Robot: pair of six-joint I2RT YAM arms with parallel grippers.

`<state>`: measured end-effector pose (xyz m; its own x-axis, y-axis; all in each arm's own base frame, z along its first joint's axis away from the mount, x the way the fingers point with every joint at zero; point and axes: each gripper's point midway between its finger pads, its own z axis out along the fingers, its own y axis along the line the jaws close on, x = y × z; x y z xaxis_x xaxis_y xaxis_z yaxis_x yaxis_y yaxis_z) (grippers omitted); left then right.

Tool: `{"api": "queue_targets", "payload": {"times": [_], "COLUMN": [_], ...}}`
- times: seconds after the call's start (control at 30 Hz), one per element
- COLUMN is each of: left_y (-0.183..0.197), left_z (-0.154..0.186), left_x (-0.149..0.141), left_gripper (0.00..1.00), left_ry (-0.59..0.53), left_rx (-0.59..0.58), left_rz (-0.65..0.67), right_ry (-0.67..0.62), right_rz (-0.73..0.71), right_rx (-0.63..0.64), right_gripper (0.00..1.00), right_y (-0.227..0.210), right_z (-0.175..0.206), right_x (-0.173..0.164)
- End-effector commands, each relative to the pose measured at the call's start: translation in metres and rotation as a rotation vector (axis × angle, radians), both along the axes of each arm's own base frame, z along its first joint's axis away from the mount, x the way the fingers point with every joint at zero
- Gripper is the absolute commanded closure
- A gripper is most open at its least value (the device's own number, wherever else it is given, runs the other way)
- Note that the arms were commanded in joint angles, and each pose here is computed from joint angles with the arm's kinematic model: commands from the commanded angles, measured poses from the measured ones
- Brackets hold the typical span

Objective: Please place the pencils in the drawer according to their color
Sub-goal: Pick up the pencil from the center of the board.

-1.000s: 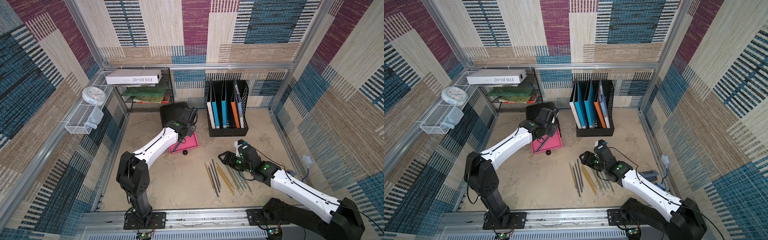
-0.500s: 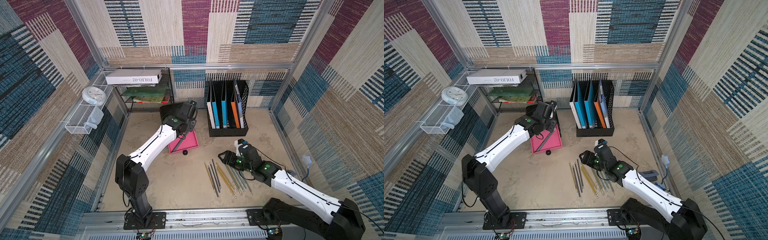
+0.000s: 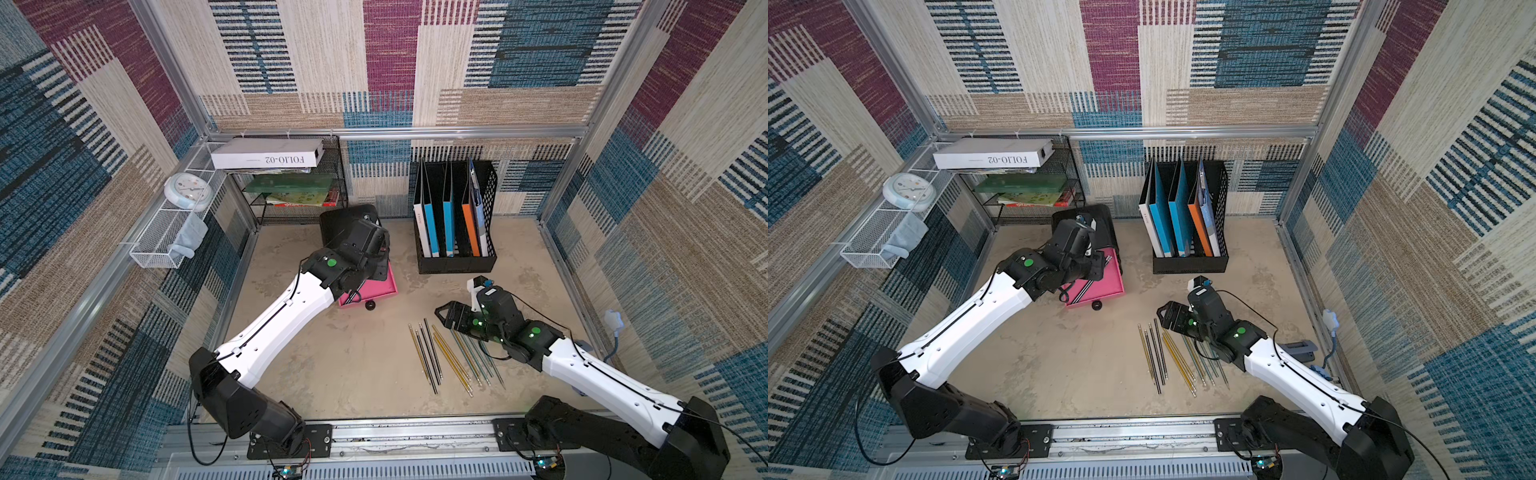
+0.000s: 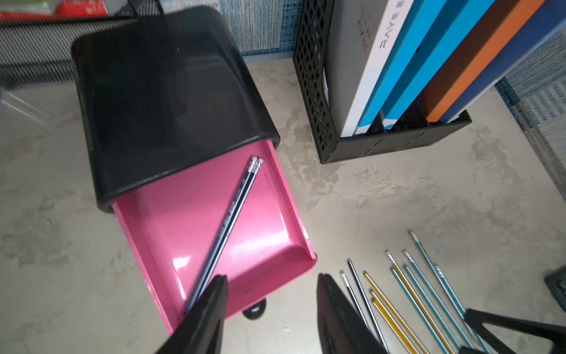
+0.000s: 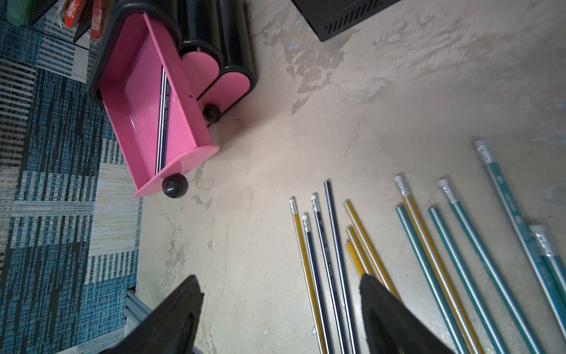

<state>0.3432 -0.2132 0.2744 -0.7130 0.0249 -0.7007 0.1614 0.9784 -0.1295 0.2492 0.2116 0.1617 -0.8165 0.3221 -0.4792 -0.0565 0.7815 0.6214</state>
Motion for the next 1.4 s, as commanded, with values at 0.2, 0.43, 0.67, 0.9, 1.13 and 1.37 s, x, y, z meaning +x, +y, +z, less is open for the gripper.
{"api": "queue_targets", "payload": {"times": [0.2,0.43,0.67,0.9,1.13,1.37], "left_y": [-0.015,-0.033,-0.058,-0.080,-0.095,-0.114], "left_z": [-0.050,-0.081,-0.109,-0.143,-0.157,-0.134], "left_x": [-0.069,-0.097,-0.105,-0.106,-0.100,-0.079], "left_gripper": [0.47,0.46,0.45,0.44,0.45,0.44], "left_ry": [0.214,0.285,0.346,0.421,0.436,0.373], "left_rx": [-0.207,-0.248,-0.237,-0.215,-0.184,-0.144], "left_rz": [0.228,0.332,0.380,0.418,0.391,0.304], "right_ry": [0.049,0.061,0.076,0.100,0.103,0.117], "right_rz": [0.072,0.081,0.061,0.048,0.033,0.026], "right_rx": [-0.045,-0.068,-0.082,-0.086,-0.096,-0.104], "right_gripper": [0.15,0.15,0.15,0.15,0.15,0.15], "right_y": [0.002,0.000,-0.006,-0.011,-0.019,-0.024], "right_z": [-0.015,-0.021,-0.028,-0.039,-0.041,-0.043], "right_x": [-0.011,-0.014,-0.016,-0.022,-0.028,-0.032]}}
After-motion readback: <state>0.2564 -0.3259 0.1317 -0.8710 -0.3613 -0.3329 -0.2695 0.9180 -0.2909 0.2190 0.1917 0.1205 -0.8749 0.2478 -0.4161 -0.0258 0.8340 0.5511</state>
